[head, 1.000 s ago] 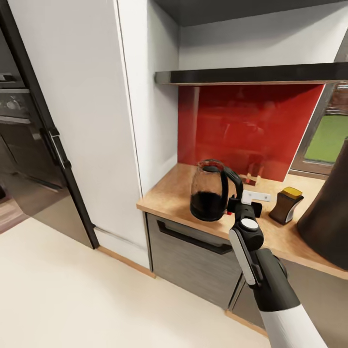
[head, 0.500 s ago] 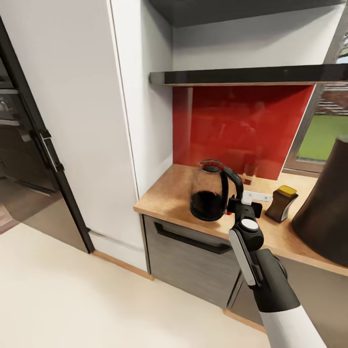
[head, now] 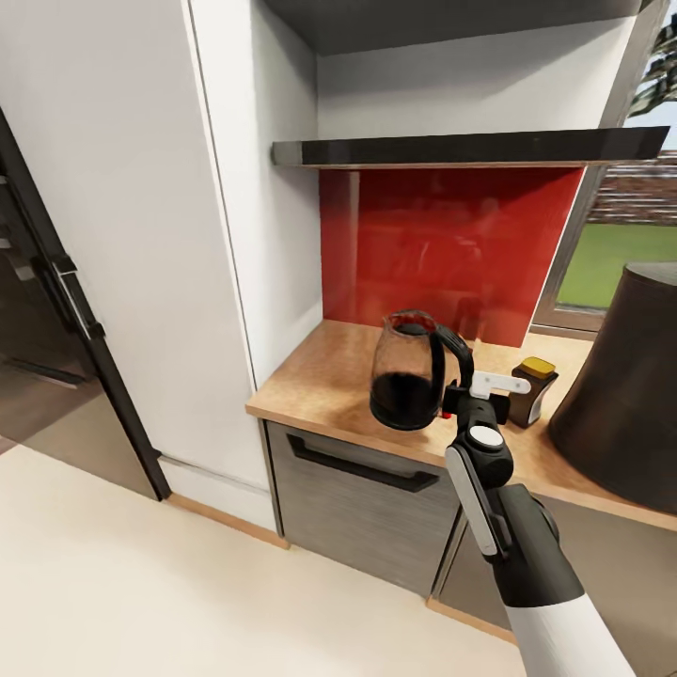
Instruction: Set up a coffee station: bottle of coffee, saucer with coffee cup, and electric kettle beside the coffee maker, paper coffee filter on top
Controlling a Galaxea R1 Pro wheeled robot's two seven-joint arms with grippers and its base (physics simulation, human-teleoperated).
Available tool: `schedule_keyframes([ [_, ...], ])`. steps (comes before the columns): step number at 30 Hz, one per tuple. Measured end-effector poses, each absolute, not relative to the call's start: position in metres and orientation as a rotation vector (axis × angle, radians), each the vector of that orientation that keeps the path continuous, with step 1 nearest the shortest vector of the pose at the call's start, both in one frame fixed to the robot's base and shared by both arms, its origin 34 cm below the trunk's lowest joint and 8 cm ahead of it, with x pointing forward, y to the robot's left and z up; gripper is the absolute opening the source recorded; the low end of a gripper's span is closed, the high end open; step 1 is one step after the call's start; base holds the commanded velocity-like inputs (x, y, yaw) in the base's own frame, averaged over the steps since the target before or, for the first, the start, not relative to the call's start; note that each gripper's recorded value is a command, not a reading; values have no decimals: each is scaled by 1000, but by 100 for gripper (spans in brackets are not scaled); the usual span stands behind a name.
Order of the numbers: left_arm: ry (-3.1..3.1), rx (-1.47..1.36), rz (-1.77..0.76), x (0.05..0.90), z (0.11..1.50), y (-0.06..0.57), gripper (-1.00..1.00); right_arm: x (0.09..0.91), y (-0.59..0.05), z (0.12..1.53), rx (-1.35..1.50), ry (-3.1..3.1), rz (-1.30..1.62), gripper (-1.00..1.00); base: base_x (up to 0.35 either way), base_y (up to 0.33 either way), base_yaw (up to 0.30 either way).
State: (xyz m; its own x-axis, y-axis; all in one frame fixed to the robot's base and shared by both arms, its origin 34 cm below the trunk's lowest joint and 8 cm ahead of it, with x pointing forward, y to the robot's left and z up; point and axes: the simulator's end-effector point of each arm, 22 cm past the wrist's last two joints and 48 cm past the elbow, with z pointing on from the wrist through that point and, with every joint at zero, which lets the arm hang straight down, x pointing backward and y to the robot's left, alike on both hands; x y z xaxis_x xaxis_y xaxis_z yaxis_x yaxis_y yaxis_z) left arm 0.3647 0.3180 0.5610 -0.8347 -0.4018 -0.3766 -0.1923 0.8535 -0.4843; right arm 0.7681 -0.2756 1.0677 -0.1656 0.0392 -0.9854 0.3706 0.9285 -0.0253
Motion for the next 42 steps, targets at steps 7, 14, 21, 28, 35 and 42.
schedule_keyframes([
  [7,2553,-436,-599,365,561,318,100,768,-276,1068,312,1722,-300,-100,0,0,-109],
  [14,2553,-436,-599,365,561,318,100,768,-276,1067,312,1724,-301,-100,0,27,-216],
  [21,2552,-437,-599,365,561,318,100,768,-275,1067,311,1724,-300,-100,0,179,-45],
  [28,2552,-437,-599,365,561,318,100,768,-275,1066,310,1725,-299,-100,0,20,-227],
  [35,2553,-437,-599,365,561,318,100,768,-276,1066,312,1727,-299,-100,0,2,-275],
  [42,2552,-438,-599,365,561,318,100,768,-275,1065,310,1727,-299,-100,0,0,-92],
])
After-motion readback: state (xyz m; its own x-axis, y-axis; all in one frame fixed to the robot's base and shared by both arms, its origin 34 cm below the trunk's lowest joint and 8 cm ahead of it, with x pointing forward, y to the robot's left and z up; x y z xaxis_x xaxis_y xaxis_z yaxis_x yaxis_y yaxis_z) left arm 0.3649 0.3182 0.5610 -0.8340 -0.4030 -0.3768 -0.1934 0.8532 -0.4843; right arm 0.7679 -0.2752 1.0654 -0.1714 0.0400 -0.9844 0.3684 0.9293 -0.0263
